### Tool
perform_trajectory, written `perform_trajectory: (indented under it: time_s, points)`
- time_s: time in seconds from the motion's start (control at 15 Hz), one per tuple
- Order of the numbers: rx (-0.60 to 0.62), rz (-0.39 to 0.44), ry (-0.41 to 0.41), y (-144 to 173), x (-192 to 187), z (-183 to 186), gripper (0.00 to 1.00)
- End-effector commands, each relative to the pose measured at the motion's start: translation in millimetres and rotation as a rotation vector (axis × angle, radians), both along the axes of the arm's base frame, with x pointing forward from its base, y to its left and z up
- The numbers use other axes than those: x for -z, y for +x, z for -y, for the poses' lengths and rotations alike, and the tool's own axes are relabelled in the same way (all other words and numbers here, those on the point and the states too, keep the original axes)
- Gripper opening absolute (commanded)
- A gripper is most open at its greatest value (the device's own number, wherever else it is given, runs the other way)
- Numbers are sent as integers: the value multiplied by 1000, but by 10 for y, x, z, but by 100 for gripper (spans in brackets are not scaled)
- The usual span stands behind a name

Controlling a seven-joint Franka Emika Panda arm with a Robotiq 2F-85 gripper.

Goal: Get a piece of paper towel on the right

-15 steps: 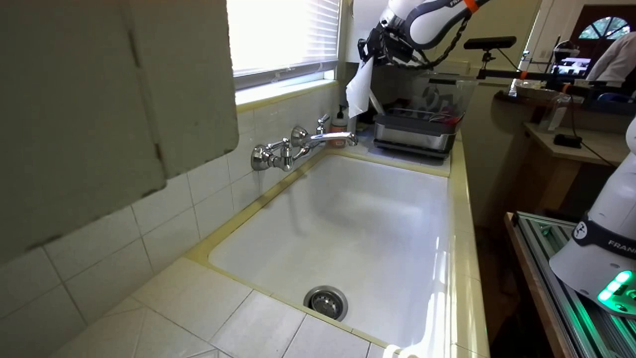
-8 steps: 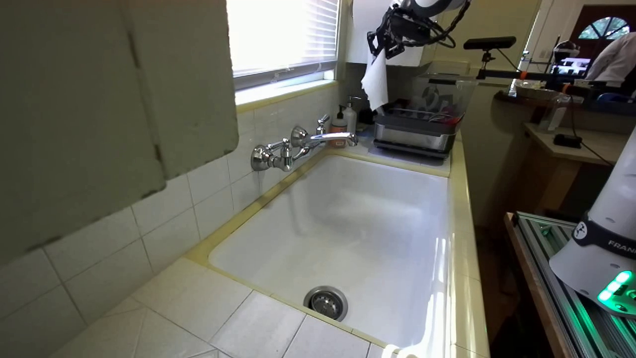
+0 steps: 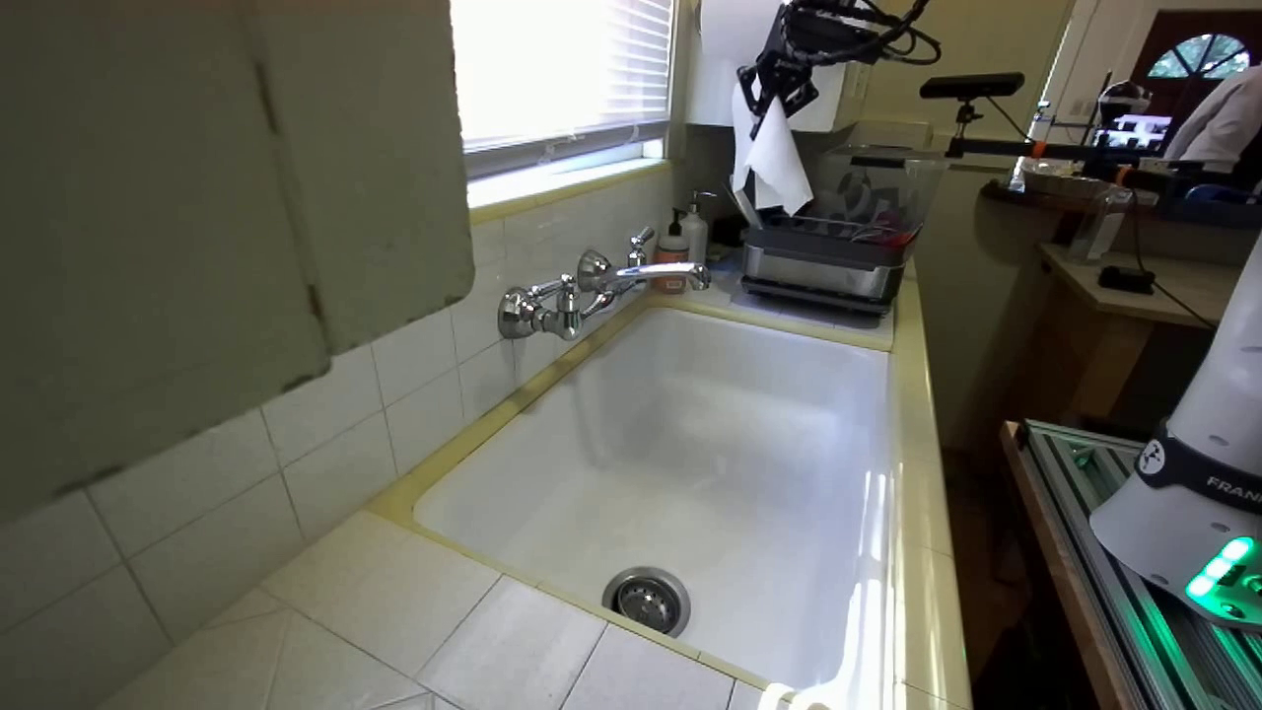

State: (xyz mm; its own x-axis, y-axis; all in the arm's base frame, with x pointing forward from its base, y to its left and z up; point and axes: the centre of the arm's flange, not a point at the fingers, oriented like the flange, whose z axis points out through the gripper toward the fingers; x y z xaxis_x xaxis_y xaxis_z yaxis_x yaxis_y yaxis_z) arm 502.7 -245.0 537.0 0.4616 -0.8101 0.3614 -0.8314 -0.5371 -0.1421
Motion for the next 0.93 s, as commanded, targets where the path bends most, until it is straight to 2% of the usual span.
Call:
perform_trajectory:
  time_s: [0.0, 0.27, 0.6, 0.87]
  points:
    - [-59, -59, 73, -114, -35, -85, 0]
    - [-136, -130, 131, -132, 5, -172, 0]
    - [-248, -224, 135, -132, 106, -293, 0]
    - [-323, -266, 130, -109, 148, -391, 0]
